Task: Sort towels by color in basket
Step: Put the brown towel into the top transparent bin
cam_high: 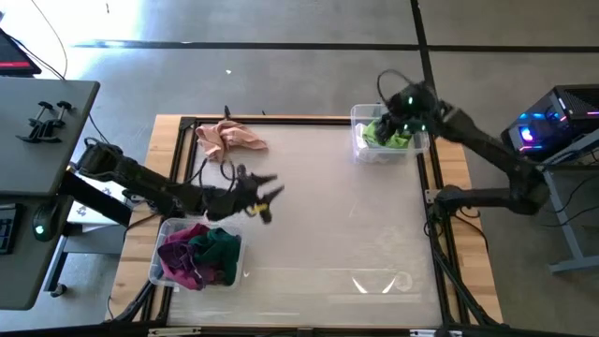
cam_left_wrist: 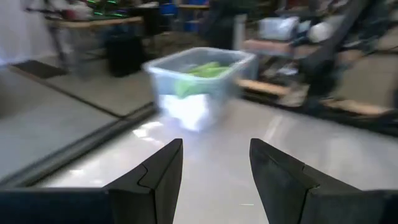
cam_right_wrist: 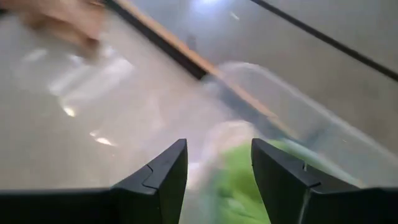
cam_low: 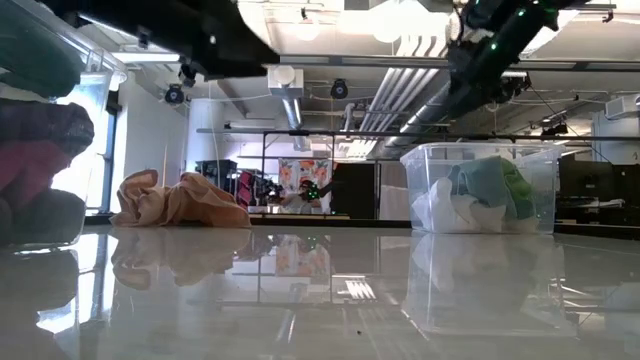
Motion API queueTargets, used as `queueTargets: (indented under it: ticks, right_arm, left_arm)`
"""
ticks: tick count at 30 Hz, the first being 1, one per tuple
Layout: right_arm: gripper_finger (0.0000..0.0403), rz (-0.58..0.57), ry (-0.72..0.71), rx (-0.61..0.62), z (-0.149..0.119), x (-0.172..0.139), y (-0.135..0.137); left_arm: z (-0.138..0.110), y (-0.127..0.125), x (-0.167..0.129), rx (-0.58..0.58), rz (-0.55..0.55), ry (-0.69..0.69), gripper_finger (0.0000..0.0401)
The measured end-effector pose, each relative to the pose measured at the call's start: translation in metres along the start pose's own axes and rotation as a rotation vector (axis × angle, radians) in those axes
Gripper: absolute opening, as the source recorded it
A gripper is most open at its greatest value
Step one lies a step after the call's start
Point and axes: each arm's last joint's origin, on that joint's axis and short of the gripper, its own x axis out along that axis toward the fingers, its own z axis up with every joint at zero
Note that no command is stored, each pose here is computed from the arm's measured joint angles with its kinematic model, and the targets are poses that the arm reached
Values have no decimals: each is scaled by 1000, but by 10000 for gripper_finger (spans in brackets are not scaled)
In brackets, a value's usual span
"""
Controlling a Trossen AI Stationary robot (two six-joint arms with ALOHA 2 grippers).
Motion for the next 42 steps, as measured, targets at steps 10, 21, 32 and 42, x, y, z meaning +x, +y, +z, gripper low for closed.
queueTargets:
  ticks: [10,21,32,42]
  right_arm:
    - [172,222,-172,-40,-90,31,96]
    - [172,271,-267,40,-155,44,125]
    - [172,271,-270,16,-156,43,125]
    - [172,273,-268,15,-156,43,125]
  left_arm:
    - [28,60,39,287,355,389,173]
    - [18,163,52,66,549,811,233]
    - [-10,223,67,-108,806,922,262]
    - [-48,260,79,-178,823,1093,259]
